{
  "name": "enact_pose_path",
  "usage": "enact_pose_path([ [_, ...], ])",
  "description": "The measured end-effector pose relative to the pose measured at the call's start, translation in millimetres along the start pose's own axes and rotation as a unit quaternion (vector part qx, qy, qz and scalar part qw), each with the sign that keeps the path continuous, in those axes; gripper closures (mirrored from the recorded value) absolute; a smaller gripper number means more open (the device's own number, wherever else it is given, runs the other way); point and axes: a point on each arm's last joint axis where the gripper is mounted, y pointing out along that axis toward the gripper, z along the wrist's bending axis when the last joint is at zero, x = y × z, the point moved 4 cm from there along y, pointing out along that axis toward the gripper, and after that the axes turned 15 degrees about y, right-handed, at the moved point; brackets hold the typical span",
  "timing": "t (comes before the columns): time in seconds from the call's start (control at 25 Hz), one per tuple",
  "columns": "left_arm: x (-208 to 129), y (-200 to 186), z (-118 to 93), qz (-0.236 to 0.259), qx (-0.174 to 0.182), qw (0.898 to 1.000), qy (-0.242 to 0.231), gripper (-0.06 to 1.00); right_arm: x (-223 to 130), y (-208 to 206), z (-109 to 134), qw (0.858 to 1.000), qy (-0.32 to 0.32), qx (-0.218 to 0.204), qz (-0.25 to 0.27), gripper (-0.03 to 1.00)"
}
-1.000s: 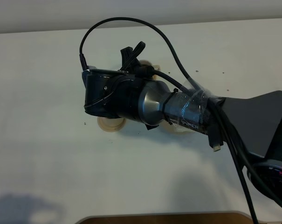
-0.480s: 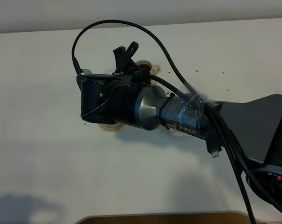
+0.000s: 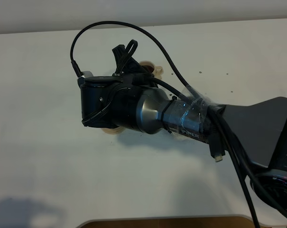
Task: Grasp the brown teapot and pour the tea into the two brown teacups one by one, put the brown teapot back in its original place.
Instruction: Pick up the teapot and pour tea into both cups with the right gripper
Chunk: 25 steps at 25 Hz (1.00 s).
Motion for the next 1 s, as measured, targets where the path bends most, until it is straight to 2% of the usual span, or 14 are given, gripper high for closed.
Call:
enact_pose_path([
  [0.24, 0.0, 0.0, 0.0, 0.000, 0.000, 1.000, 0.000, 0.59, 1.6, -1.8, 0.5, 1.000, -0.017, -0.003, -0.002, 0.85],
  [0.48, 0.0, 0.0, 0.0, 0.000, 0.000, 1.000, 0.000, 0.59, 6.4, -6.7, -2.6, 0.999, -0.033, -0.028, -0.008, 0.85],
  [1.0, 0.0, 0.0, 0.0, 0.000, 0.000, 1.000, 0.000, 0.59, 6.3, -6.8, -3.4, 0.998, -0.062, -0.031, -0.007, 0.85],
])
